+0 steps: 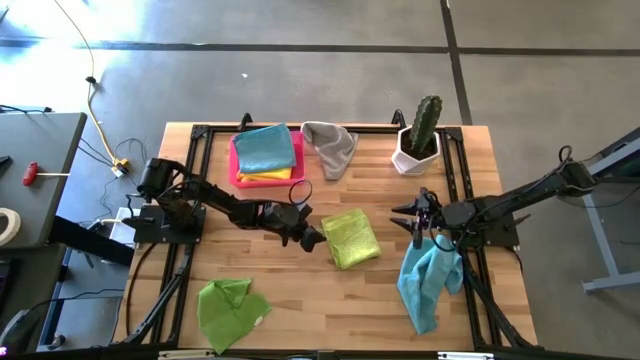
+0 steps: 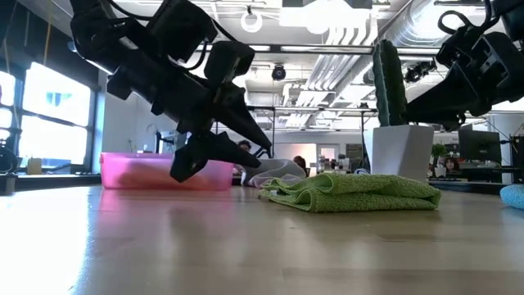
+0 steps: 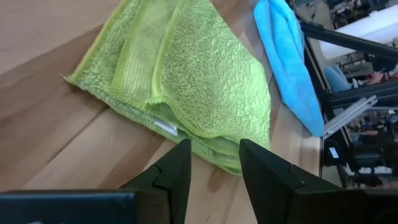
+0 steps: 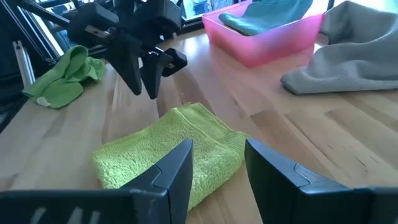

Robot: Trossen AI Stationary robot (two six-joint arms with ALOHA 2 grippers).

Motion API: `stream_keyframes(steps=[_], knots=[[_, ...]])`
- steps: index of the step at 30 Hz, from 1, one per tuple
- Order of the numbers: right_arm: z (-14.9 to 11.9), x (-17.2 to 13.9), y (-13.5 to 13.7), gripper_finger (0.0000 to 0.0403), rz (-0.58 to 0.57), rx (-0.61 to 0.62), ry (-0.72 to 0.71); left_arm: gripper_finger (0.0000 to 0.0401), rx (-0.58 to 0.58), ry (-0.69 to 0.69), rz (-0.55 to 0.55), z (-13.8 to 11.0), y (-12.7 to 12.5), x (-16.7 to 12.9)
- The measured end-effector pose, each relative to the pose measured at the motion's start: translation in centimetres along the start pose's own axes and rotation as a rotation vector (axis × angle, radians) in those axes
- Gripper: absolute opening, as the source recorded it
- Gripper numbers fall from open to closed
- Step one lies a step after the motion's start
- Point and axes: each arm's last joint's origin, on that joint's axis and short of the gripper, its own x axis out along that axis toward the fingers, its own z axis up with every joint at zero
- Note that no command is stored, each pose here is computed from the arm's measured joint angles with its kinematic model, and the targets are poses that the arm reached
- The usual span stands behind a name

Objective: Fold microfiber towels
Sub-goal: Put the light green towel into the bin

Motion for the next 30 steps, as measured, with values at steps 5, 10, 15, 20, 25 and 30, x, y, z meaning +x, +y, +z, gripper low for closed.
stream_keyframes(steps=[5,10,15,20,25,30], knots=[[0.0,0.0,0.0,0.0138,-0.001,-0.011,0.005,0.0127,-0.012,0.0,0.001,0.0,0.0,0.0],[-0.1,0.0,0.0,0.0138,-0.001,-0.008,0.005,0.0127,-0.012,-0.018,0.012,0.0,0.0,0.0],[0.0,0.0,0.0,0.0138,-0.001,-0.007,0.005,0.0127,-0.038,-0.036,0.042,-0.1,0.1,0.0],[-0.1,0.0,0.0,0.0138,0.0,-0.003,0.006,0.0129,-0.118,-0.013,0.073,-0.5,0.3,0.0],[-0.1,0.0,0.0,0.0138,0.0,-0.003,0.006,0.0163,-0.209,-0.018,0.097,-0.4,1.0,0.3],[-0.1,0.0,0.0,0.0138,0.002,-0.007,0.007,0.0224,-0.26,-0.031,0.099,-0.1,1.0,1.6]])
